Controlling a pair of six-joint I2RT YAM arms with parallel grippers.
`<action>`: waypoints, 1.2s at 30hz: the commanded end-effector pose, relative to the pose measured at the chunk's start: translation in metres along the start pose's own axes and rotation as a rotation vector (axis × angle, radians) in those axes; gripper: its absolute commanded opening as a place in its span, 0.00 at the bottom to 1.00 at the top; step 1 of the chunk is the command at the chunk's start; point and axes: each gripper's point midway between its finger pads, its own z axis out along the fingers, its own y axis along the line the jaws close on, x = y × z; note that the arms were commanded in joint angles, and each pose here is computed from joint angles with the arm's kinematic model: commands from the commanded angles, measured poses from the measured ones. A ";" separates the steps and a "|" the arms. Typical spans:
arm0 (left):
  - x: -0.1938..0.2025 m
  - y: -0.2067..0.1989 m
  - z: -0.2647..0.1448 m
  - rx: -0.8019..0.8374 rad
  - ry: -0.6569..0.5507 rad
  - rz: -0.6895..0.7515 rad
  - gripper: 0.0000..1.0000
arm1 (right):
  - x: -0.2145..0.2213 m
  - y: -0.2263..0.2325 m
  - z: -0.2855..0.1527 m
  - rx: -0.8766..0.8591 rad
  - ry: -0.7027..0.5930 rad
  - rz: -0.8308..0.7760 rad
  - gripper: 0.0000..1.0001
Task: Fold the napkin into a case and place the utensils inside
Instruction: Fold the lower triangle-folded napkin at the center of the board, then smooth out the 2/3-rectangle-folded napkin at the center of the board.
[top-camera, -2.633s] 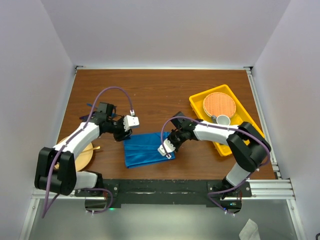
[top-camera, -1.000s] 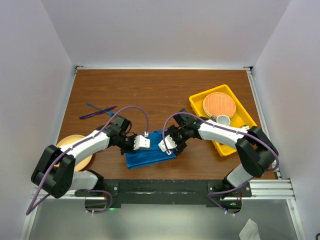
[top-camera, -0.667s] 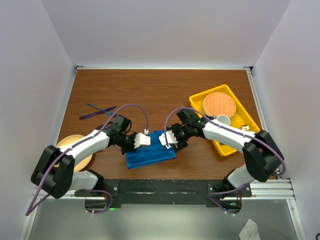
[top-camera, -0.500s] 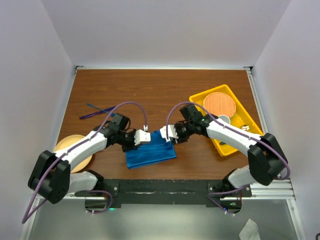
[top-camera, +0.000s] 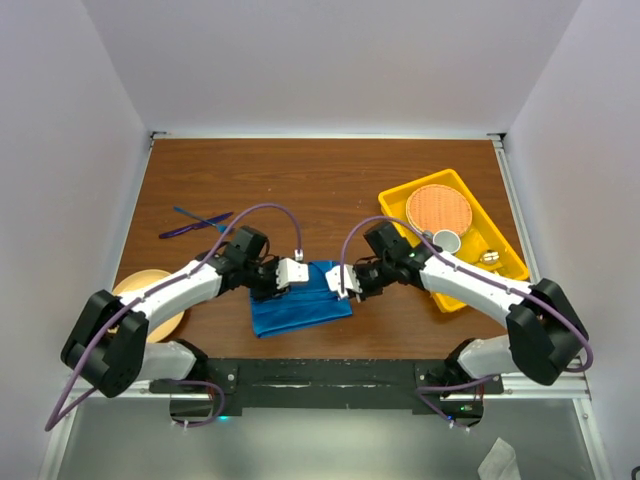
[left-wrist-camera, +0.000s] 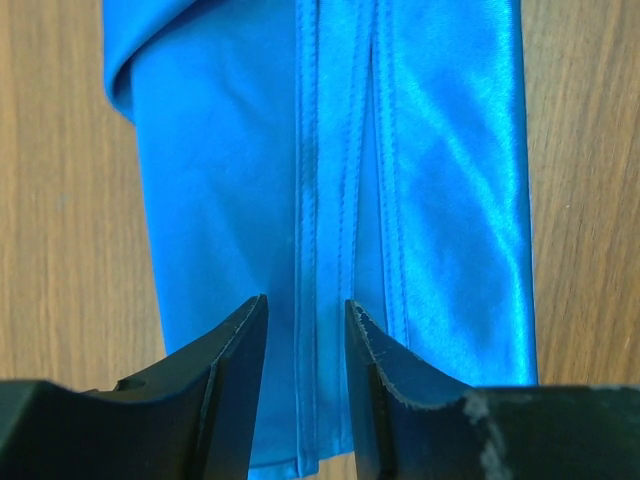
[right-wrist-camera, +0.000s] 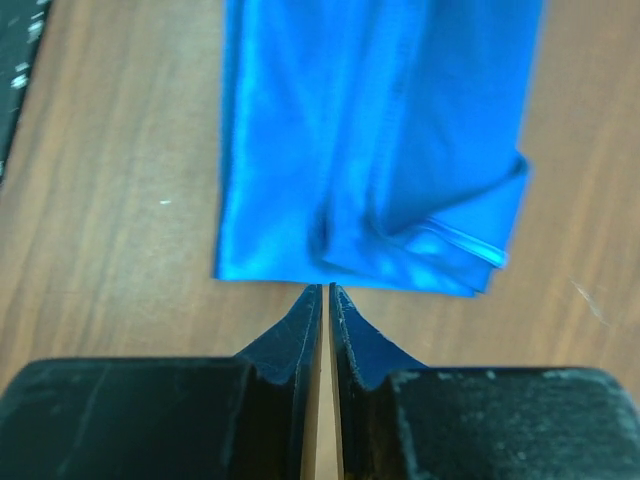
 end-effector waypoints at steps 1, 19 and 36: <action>-0.007 0.009 0.005 -0.044 -0.015 0.028 0.42 | -0.012 0.016 0.009 -0.024 -0.063 -0.134 0.11; 0.007 0.000 0.025 0.024 0.031 0.059 0.34 | -0.003 0.046 0.042 -0.193 -0.007 -0.388 0.17; -0.026 -0.005 0.014 0.077 -0.049 0.047 0.00 | 0.004 0.045 0.057 -0.256 0.068 -0.396 0.14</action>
